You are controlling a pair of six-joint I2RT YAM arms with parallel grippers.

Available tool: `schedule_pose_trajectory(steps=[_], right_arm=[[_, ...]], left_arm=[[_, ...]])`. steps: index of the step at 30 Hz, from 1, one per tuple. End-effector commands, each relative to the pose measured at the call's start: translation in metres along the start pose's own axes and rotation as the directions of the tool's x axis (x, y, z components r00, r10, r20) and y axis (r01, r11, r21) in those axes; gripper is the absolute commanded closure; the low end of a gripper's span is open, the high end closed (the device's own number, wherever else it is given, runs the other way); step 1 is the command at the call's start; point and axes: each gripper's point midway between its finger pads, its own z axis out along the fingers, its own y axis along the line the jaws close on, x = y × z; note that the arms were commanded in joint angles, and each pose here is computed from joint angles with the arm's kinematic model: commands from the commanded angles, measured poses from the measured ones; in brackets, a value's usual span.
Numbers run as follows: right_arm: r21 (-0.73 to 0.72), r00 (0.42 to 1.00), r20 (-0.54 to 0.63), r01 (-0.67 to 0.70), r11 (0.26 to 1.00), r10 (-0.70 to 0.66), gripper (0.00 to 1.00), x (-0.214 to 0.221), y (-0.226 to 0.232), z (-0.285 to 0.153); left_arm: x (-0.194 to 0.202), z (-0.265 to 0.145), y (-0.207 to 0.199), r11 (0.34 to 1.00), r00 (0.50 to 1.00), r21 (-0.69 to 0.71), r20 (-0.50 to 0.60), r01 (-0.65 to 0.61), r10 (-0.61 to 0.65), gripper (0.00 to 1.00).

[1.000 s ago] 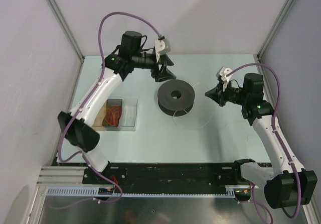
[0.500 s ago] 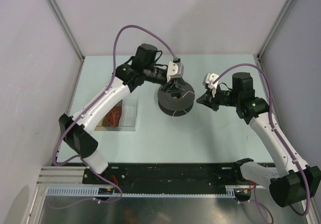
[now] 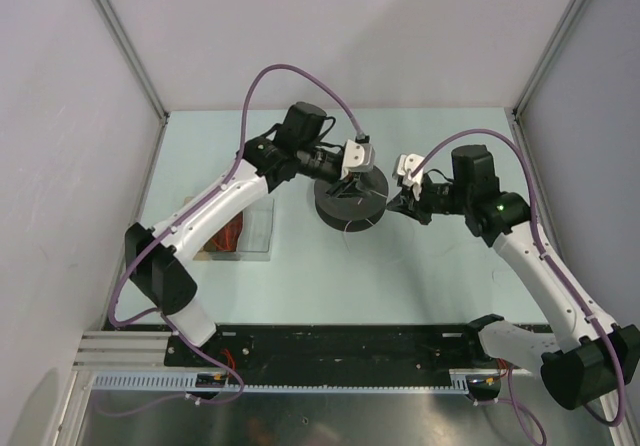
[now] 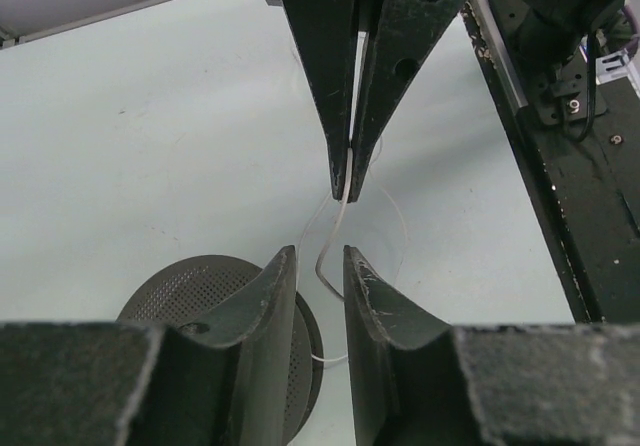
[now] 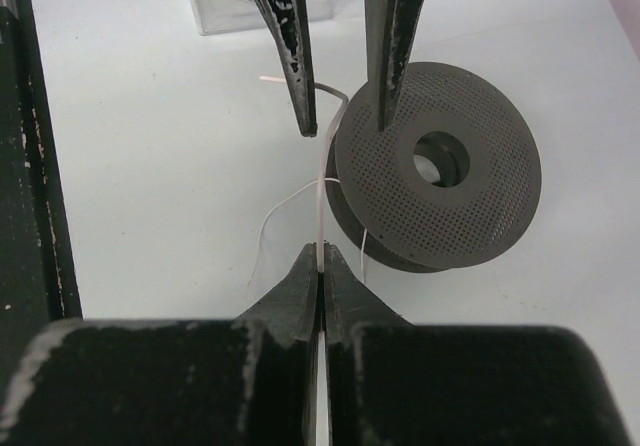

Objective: Wrap the cables

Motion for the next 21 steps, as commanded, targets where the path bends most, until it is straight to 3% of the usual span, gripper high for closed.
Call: schedule_pose_trajectory(steps=[1, 7, 11, 14, 18, 21], right_arm=[[0.017, 0.998, 0.024, 0.056, 0.998, -0.056, 1.00, -0.019, -0.006, -0.003], [0.012, 0.998, 0.015, 0.058, 0.998, -0.058, 1.00, -0.017, -0.006, -0.001], [0.033, 1.000, 0.001, 0.019, 0.999, -0.019, 1.00, -0.012, -0.013, 0.003], [0.059, 0.997, 0.027, -0.069, 0.996, 0.067, 1.00, -0.010, -0.028, 0.007], [0.060, 0.984, 0.094, -0.159, 0.985, 0.153, 1.00, -0.019, -0.042, 0.017], [0.056, 0.962, 0.165, -0.231, 0.971, 0.220, 1.00, -0.034, -0.052, 0.026]], left_arm=[[-0.008, -0.005, -0.001, 0.997, 0.998, -0.017, 0.001, -0.070, 0.070, 0.72], [-0.011, -0.005, -0.002, 0.997, 0.997, -0.009, 0.010, -0.083, 0.083, 0.97], [-0.023, -0.008, 0.003, 1.000, 0.999, -0.004, 0.045, 0.008, -0.008, 1.00], [-0.037, -0.012, 0.019, 0.989, 0.985, -0.020, 0.093, 0.148, -0.146, 1.00], [-0.056, -0.021, 0.050, 0.941, 0.927, -0.085, 0.223, 0.327, -0.302, 1.00], [-0.069, -0.034, 0.071, 0.885, 0.854, -0.141, 0.367, 0.444, -0.370, 1.00]])
